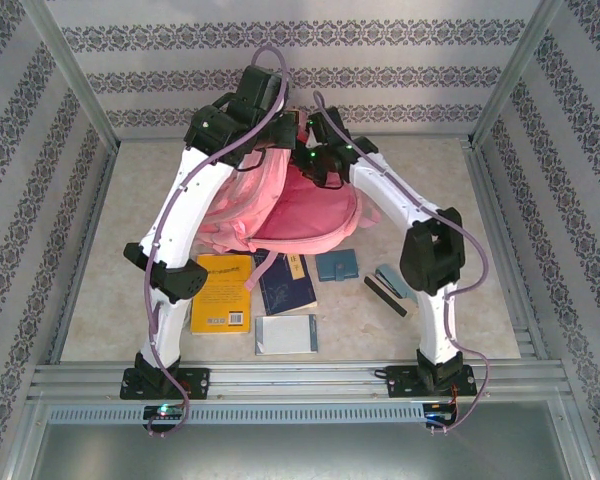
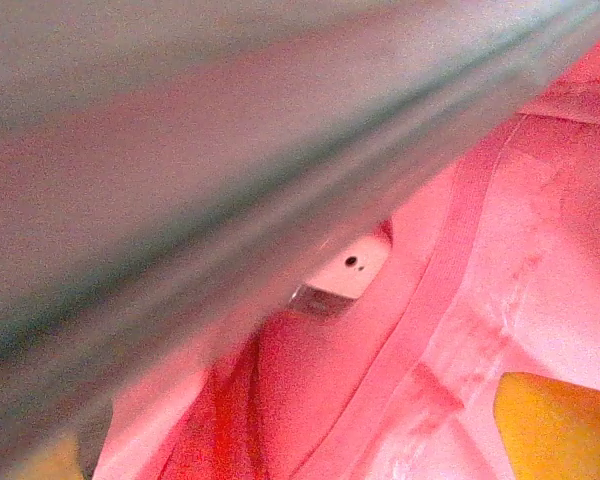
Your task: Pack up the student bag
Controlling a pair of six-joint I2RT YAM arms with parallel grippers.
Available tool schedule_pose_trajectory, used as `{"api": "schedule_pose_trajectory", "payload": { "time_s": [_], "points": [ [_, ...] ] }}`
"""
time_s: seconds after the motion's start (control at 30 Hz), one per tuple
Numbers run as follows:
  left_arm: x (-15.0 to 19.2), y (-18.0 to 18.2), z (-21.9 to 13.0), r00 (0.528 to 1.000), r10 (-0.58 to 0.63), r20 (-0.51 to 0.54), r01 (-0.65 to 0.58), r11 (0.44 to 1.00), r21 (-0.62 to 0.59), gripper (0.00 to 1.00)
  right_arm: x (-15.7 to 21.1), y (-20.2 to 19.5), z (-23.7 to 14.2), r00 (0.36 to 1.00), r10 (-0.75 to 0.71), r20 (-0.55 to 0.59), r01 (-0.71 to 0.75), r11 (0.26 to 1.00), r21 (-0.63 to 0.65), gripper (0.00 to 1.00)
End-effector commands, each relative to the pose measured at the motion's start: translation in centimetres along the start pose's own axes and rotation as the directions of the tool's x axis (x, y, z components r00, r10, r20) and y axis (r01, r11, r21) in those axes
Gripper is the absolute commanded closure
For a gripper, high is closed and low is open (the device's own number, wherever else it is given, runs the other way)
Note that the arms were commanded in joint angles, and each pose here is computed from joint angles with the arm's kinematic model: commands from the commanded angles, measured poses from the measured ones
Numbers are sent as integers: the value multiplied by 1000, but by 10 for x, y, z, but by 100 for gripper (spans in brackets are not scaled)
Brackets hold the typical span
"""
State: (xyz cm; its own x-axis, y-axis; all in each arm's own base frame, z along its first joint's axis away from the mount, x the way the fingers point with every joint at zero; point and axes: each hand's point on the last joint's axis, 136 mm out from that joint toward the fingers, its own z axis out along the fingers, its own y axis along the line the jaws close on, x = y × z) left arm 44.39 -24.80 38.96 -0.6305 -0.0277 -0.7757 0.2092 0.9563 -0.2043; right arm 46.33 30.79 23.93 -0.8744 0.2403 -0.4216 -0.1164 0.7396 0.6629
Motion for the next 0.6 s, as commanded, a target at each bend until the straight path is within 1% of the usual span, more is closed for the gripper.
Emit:
{"api": "schedule_pose_trajectory", "payload": {
  "time_s": [0.0,0.07,0.2,0.33,0.47,0.53,0.57],
  "points": [
    [-42,3,-42,985,-18,169,15,1000,19,100,-11,29,-65,986,-121,112,126,991,-40,2],
    [-40,4,-40,987,-20,161,18,1000,12,100,-4,29,-83,983,-136,125,142,989,-38,3],
    [-36,6,-34,989,-13,144,13,1000,0,100,14,32,-119,970,-185,159,192,981,-29,7],
    [-31,5,-27,993,-13,120,13,1000,1,100,34,18,-153,963,-199,184,202,979,0,13],
    [-21,2,-17,996,-30,78,29,999,19,100,59,-17,-183,957,-224,183,206,972,113,18],
    [-17,-1,-11,997,-45,57,43,999,31,100,70,-37,-194,958,-220,182,194,969,154,19],
    [-14,-2,-9,998,-50,44,49,998,40,100,78,-53,-198,961,-208,181,175,967,183,22]
  ]
}}
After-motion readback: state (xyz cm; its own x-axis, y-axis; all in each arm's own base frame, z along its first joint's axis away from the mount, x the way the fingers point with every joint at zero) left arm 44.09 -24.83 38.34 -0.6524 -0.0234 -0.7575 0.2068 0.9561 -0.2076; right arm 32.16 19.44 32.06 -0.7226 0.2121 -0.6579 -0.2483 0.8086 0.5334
